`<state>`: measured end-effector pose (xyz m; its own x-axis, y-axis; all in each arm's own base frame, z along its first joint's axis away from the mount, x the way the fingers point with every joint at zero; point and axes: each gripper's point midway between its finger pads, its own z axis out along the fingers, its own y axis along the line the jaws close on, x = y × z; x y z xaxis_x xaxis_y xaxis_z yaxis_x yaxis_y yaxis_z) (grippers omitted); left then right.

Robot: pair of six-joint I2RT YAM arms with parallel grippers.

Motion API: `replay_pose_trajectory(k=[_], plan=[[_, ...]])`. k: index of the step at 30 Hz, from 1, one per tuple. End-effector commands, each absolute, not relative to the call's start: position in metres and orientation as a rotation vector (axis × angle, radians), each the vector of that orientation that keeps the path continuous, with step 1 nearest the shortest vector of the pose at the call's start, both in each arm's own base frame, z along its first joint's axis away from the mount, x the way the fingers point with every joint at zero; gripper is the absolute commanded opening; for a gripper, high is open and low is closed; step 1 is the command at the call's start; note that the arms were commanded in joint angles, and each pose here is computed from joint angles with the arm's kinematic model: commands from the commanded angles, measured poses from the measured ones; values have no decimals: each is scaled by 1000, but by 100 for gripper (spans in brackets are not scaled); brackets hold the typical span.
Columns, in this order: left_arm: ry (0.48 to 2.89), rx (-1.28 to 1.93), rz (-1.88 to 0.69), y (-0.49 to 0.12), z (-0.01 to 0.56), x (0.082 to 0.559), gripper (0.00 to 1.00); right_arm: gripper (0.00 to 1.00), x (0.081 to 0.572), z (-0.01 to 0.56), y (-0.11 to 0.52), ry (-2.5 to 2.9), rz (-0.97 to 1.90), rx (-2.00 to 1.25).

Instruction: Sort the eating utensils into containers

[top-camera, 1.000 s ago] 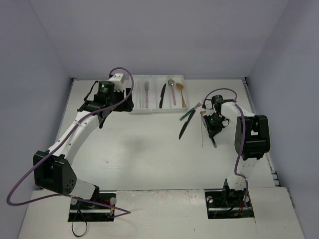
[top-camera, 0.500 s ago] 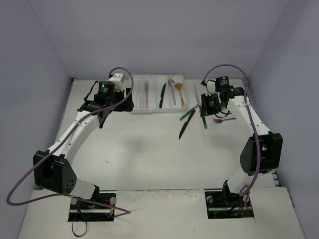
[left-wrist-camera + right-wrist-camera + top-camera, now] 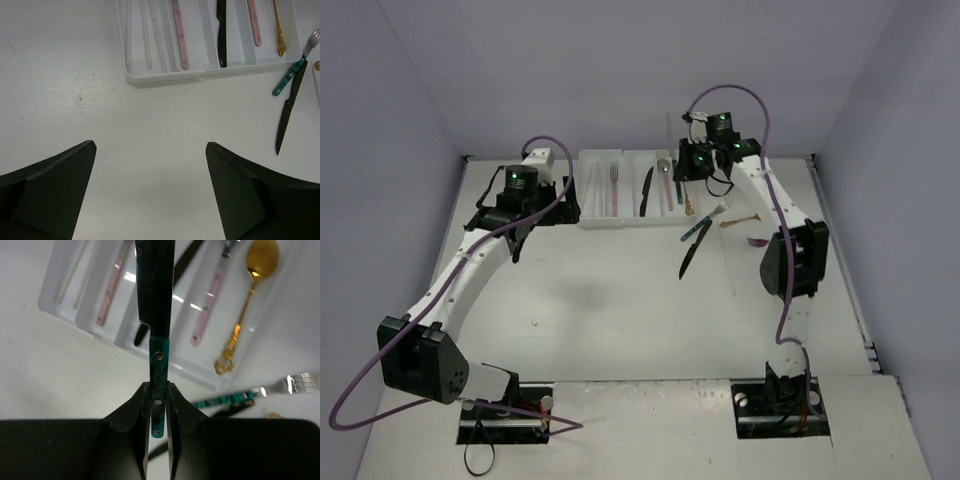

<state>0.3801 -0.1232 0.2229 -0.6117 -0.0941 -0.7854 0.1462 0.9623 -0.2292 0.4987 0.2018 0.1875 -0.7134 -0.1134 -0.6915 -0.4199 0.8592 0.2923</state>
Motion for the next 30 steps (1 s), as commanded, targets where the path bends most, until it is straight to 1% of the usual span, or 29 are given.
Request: replay_pose_trajectory(k=[1, 4, 6, 9, 15, 26, 30], plan=[[2095, -64, -307, -96, 264, 376, 91, 0, 532, 217, 268, 2159, 679, -388], [2094, -98, -292, -85, 264, 371, 91, 0, 542, 209, 292, 2133, 687, -415], [2101, -119, -283, -78, 258, 365, 91, 0, 548, 191, 304, 2142, 685, -428], [2108, -149, -274, -69, 253, 360, 91, 0, 554, 178, 315, 2138, 693, -421], [2102, -187, -290, -67, 248, 357, 91, 0, 567, 152, 318, 2141, 662, -380], [2099, -192, -298, -68, 248, 361, 91, 0, 580, 129, 311, 2147, 590, -318], [2103, -192, -301, -68, 247, 362, 91, 0, 583, 115, 306, 2175, 604, -293]])
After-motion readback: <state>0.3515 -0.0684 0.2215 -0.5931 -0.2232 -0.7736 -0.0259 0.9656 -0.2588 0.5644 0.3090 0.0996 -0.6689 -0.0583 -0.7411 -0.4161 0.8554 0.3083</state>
